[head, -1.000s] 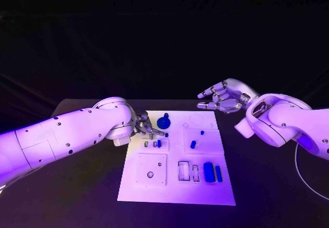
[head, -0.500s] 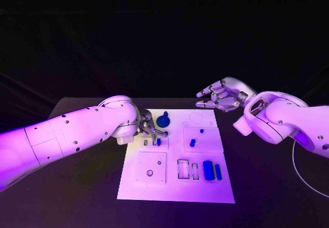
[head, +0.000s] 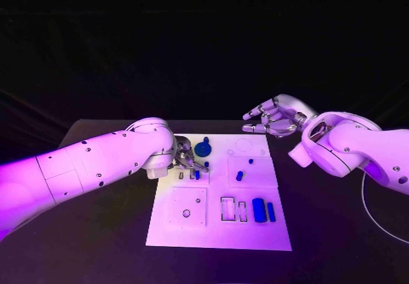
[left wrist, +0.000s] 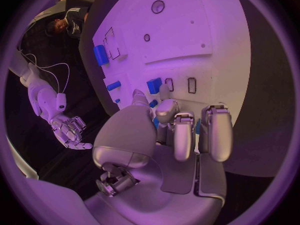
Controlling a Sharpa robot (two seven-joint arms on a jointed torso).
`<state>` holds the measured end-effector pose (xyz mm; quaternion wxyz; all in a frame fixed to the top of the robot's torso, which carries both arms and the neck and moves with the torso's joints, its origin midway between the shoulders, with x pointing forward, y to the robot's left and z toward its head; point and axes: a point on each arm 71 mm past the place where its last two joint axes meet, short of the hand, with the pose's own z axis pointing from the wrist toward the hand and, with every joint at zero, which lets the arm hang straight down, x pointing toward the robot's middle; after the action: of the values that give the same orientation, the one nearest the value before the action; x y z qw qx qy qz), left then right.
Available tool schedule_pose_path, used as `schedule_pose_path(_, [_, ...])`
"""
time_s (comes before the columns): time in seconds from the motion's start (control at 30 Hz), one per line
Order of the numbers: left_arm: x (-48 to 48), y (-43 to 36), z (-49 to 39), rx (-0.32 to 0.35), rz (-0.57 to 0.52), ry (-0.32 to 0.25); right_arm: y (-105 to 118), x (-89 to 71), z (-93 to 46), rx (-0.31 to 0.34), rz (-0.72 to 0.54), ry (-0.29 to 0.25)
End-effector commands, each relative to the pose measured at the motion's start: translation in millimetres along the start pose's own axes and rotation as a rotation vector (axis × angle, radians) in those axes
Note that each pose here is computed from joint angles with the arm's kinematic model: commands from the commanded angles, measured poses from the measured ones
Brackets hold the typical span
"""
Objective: Assemble the parts on the task board
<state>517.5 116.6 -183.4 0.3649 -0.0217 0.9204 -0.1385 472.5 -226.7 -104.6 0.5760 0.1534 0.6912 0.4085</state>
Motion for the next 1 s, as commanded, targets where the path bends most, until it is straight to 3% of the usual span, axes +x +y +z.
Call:
schedule_pose_path(0.03, [2.4,-1.3,0.2,0.002,0.011,0.031,0.4,1.8,0.4,-0.004,-0.009,0.016])
schedule_pose_path(1.0, [4.5,-5.1,2.7,0.01,0.001,0.047,1.7,4.5,1.8,-0.012,-0.005,0.025])
